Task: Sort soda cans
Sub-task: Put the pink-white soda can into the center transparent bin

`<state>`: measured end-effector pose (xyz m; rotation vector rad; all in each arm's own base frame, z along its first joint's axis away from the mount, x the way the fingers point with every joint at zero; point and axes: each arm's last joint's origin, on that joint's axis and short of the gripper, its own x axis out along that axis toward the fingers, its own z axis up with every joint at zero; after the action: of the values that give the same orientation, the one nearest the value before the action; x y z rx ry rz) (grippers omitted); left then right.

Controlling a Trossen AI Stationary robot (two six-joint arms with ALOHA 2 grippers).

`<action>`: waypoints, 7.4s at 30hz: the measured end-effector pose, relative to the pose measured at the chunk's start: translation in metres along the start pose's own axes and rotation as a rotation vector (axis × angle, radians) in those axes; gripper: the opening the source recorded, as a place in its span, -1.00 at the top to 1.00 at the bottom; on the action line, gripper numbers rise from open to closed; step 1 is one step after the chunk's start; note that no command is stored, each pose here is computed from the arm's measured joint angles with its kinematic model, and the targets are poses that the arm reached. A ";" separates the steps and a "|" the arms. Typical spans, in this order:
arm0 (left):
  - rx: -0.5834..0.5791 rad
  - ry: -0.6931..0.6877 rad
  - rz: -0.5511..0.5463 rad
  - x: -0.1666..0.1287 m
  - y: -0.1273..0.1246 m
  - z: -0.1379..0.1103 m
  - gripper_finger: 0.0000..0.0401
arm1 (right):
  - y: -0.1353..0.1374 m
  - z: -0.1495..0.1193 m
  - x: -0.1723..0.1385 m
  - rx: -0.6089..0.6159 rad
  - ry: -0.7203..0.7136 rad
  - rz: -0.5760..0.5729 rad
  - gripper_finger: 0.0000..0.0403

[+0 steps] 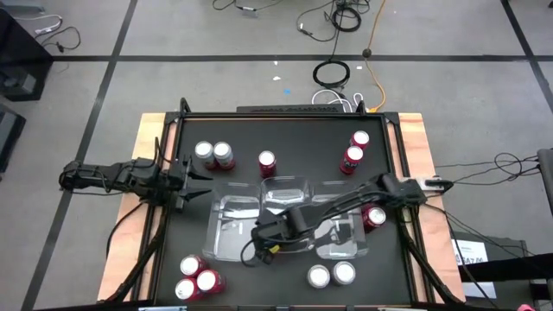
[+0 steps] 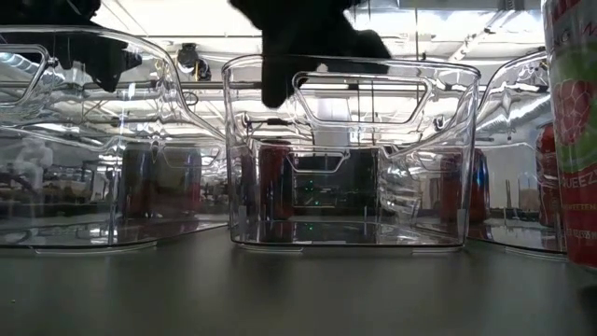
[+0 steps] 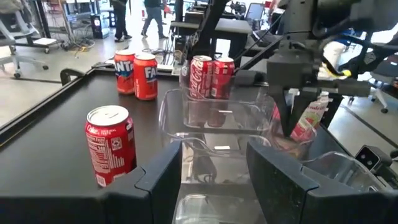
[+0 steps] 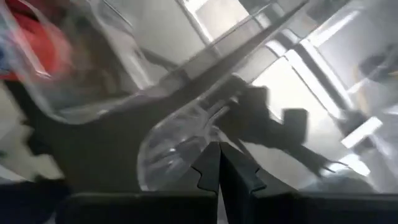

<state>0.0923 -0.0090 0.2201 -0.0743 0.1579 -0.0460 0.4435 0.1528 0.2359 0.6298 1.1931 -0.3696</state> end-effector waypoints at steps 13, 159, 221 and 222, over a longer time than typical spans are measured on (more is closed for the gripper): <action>-0.007 0.019 0.002 0.000 0.000 -0.002 0.05 | 0.016 0.009 0.018 -0.039 0.058 0.068 1.00; -0.006 0.032 0.000 0.000 0.000 -0.003 0.05 | -0.031 -0.223 -0.103 0.509 0.124 -0.031 -0.31; -0.006 0.032 -0.001 0.000 0.000 -0.003 0.05 | -0.030 -0.220 -0.110 0.580 0.152 0.008 -0.65; -0.006 0.032 0.000 0.000 0.000 -0.003 0.05 | -0.031 -0.219 -0.109 0.581 0.149 0.001 -0.65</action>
<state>0.0919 -0.0090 0.2173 -0.0798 0.1904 -0.0472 0.2261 0.2608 0.2806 1.1758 1.2294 -0.6881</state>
